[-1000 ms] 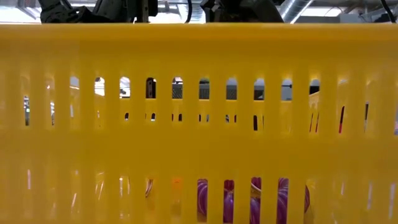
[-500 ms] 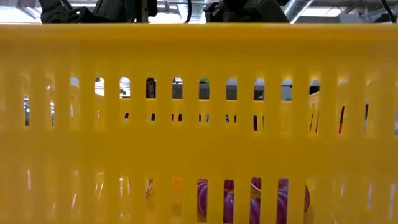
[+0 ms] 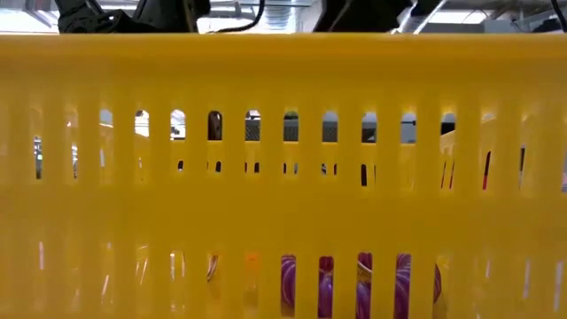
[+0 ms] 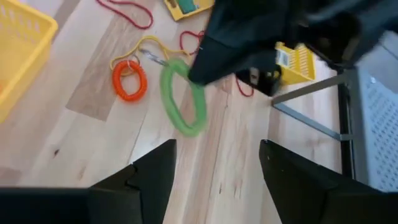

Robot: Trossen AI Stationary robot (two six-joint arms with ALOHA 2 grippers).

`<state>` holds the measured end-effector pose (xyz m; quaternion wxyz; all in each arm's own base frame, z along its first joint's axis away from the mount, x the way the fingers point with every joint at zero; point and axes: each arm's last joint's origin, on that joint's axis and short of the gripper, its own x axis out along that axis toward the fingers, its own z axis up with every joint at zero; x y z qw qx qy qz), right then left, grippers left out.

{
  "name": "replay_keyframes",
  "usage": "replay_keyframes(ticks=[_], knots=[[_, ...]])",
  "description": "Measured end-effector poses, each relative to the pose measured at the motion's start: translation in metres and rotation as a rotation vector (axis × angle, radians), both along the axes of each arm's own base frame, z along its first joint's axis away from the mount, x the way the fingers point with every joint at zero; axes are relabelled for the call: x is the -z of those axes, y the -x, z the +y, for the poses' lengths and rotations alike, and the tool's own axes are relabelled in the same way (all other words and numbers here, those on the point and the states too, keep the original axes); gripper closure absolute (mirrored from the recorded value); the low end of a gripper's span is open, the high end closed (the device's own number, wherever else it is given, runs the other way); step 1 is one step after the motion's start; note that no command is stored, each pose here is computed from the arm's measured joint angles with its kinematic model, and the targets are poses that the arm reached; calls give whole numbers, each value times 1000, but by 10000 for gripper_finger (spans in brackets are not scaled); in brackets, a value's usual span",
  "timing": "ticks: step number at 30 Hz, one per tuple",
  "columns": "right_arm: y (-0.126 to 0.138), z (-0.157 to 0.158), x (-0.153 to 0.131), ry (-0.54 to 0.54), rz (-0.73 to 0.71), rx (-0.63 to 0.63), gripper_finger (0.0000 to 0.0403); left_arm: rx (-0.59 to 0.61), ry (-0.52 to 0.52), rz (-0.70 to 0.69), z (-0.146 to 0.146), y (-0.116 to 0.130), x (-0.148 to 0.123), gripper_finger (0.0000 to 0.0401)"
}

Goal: Pick & Place Office Desk Supplies
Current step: Put the green spiral keychain into the bottom yellow bin

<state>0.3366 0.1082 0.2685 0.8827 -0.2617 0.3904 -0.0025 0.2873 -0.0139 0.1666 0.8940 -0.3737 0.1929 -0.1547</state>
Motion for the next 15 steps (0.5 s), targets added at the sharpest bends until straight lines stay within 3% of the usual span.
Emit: replay_keyframes(ticks=[6,15], knots=[[18,-9,-7,-53,-50,42,177,104,-78,-96,-13,3,-10,397],[41,-26,4,-131,-209,82,178,201,-214,-245,-37,23,-43,397]])
